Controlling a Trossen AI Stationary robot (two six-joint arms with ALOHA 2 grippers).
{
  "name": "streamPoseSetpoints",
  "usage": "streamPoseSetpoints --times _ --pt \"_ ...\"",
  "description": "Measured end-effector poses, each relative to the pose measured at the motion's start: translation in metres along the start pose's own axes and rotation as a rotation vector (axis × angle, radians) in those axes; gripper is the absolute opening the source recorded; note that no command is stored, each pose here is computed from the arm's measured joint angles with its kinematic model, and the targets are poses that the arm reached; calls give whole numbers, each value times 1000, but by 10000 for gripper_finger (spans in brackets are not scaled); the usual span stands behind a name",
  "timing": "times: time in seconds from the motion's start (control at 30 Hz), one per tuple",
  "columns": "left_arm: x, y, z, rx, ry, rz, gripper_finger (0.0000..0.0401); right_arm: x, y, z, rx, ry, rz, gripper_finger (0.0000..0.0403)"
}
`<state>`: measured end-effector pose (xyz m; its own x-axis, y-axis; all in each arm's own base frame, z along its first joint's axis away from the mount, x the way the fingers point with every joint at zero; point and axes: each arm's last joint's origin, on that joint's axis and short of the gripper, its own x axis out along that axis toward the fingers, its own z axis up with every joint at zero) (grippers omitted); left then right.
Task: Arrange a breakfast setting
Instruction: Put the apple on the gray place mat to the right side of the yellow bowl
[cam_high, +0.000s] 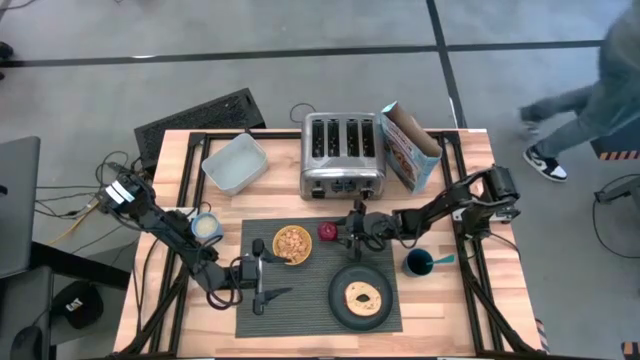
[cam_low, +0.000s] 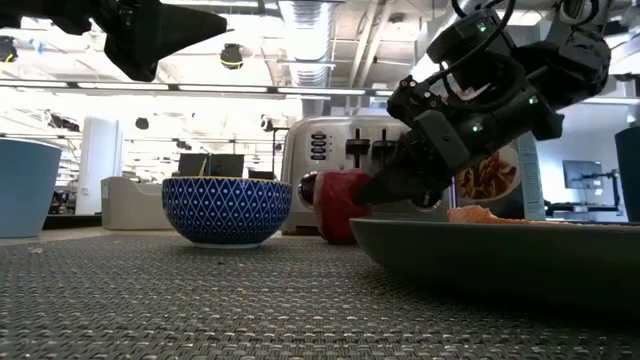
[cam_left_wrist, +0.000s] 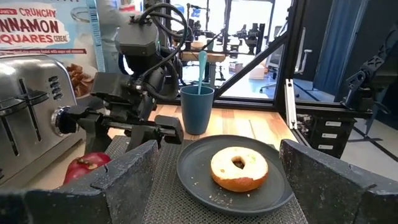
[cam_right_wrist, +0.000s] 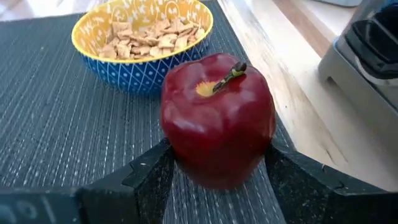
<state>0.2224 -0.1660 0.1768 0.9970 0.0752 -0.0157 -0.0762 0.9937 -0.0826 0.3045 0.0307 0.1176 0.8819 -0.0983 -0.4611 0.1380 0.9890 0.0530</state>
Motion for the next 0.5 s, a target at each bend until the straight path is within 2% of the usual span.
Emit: streamPoseSetpoints --times 0.2,0.5 --pt "0 0 -1 2 5 0 322 -9 0 10 7 -14 2 266" --pt "0 0 -1 -15 4 -1 322 -9 -1 8 13 15 -6 266"
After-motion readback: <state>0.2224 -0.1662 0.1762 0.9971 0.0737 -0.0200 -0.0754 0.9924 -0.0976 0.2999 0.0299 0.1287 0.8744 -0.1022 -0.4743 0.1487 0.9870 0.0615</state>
